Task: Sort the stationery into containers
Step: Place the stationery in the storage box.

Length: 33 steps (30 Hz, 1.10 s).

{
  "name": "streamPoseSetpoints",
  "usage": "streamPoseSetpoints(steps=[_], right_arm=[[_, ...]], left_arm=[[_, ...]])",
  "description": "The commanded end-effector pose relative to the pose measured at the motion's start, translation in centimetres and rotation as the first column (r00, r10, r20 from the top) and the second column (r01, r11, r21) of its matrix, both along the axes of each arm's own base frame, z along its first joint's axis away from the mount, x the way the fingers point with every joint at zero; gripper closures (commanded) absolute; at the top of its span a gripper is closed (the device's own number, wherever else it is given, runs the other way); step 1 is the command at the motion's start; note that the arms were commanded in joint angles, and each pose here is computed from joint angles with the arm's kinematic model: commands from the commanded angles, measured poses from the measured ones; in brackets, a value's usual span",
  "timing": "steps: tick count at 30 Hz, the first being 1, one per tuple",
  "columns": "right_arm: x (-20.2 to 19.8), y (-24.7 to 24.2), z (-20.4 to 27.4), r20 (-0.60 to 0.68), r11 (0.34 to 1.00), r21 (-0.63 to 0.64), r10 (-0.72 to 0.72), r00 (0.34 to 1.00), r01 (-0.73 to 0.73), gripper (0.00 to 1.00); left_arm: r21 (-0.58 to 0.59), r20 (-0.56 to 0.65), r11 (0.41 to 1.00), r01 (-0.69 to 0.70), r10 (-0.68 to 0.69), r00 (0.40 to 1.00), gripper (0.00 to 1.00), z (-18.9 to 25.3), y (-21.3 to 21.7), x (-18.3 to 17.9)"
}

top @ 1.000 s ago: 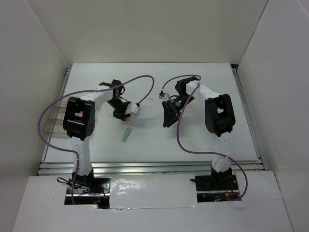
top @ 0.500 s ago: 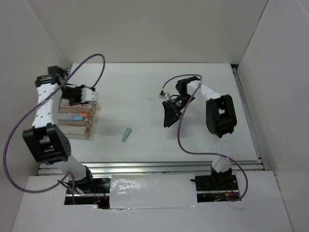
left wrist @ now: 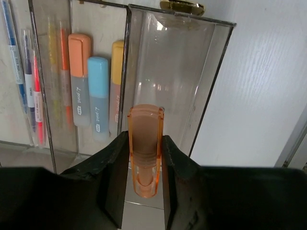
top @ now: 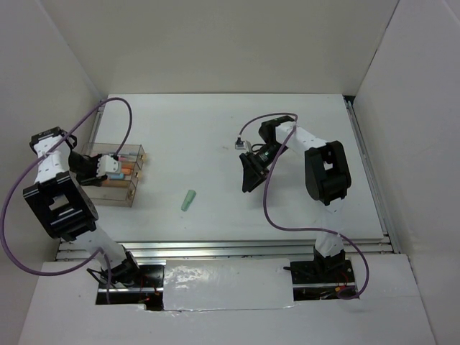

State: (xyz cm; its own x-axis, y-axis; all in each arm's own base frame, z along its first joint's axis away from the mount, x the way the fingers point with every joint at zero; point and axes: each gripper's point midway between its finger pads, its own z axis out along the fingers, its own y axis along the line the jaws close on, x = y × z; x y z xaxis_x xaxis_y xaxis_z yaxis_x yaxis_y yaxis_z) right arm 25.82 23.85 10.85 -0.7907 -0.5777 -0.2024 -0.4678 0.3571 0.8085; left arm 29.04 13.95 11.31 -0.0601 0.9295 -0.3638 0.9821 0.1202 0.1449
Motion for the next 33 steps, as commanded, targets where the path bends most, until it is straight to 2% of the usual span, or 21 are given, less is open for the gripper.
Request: streamPoseSetpoints(steps=[1,5,6,10,14,16,17,18,19,20,21,23,24,26,27,28,30,31,32,33], right_arm=[[0.1,0.3,0.7,0.043,1.0,0.02,0.005,0.999,-0.005,0.37],[0.2,0.4,0.5,0.033,1.0,0.015,0.006,0.999,-0.006,0.37],[0.3,0.4,0.5,0.037,1.0,0.012,0.008,0.999,-0.009,0.37],[0.4,0.3,0.5,0.038,1.0,0.009,0.008,0.999,-0.009,0.36],[0.5,0.3,0.7,0.041,1.0,0.012,0.002,0.999,-0.003,0.36],[0.4,0.2,1.0,0.049,1.0,0.012,-0.001,0.999,0.0,0.36],[0.6,0.2,1.1,0.061,1.0,0.015,-0.007,0.998,0.006,0.36],[0.7,0.0,1.2,0.067,1.0,0.013,-0.019,0.998,0.018,0.36],[0.9,-0.2,1.8,0.078,0.999,0.011,-0.041,0.996,0.041,0.36],[1.5,-0.4,1.9,0.106,0.998,0.017,-0.06,0.993,0.059,0.36],[2.0,-1.1,1.9,0.109,0.996,0.013,-0.095,0.989,0.094,0.36],[2.8,-1.8,2.4,0.14,0.987,0.012,-0.158,0.978,0.158,0.35],[3.6,-2.9,2.6,0.15,0.979,0.011,-0.203,0.968,0.204,0.34],[4.3,-4.3,2.7,0.186,0.961,-0.014,-0.27,0.945,0.278,0.33],[4.6,-5.6,3.4,0.206,0.941,-0.018,-0.327,0.922,0.338,0.32],[4.8,-6.3,3.4,0.221,0.931,-0.024,-0.351,0.91,0.365,0.31],[5.0,-8.1,2.4,0.261,0.902,-0.056,-0.401,0.878,0.429,0.25],[5.4,-9.4,3.1,0.294,0.877,-0.056,-0.443,0.847,0.478,0.23],[5.3,-10.3,2.5,0.308,0.86,-0.083,-0.458,0.834,0.504,0.13],[5.5,-11.5,2.8,0.326,0.835,-0.084,-0.492,0.807,0.543,0.11]], left_arm=[[0.057,0.037,0.975,0.214,-0.217,0.976,0.8,-0.2,0.0,0.6],[0.066,-0.012,0.972,0.225,-0.225,0.974,0.67,-1.5,0.1,0.0],[0.07,-0.022,0.972,0.226,-0.225,0.974,0.58,-1.7,0.1,-0.1],[0.066,-0.023,0.973,0.221,-0.22,0.975,0.4,-1.5,0.1,0.0],[0.022,0.063,0.984,0.176,-0.177,0.982,0.38,1.3,-1.6,1.6],[-0.021,0.121,0.996,0.091,-0.088,0.989,0.38,3.7,-2.8,3.0],[-0.078,0.177,0.993,0.086,-0.071,0.982,0.39,5.4,-5.1,4.2],[-0.132,0.189,0.991,0.0,0.026,0.982,0.39,7.3,-6.2,5.0],[-0.181,0.194,0.983,-0.028,0.063,0.979,0.39,8.6,-7.7,5.4],[-0.249,0.217,0.968,-0.002,0.058,0.974,0.4,10.4,-11.0,5.9],[-0.324,0.181,0.941,-0.098,0.164,0.97,0.4,11.8,-12.8,6.3],[-0.392,0.147,0.91,-0.131,0.203,0.968,0.4,13.1,-17.4,5.9],[-0.42,0.071,0.873,-0.247,0.303,0.95,0.39,12.0,-18.9,6.1],[-0.383,0.034,0.883,-0.273,0.309,0.951,0.37,10.5,-23.1,4.9],[-0.322,-0.016,0.88,-0.349,0.364,0.931,0.37,7.7,-23.4,4.0],[-0.302,-0.039,0.891,-0.338,0.343,0.938,0.36,6.6,-25.0,3.1],[-0.267,-0.139,0.875,-0.405,0.381,0.914,0.31,3.7,-25.9,1.2],[-0.272,-0.166,0.871,-0.409,0.376,0.912,0.27,3.2,-26.7,0.7],[-0.261,-0.234,0.855,-0.448,0.395,0.889,0.01,2.1,-27.2,-0.2],[-0.262,-0.29,0.808,-0.528,0.456,0.841,0.01,1.5,-28.1,-0.3]])
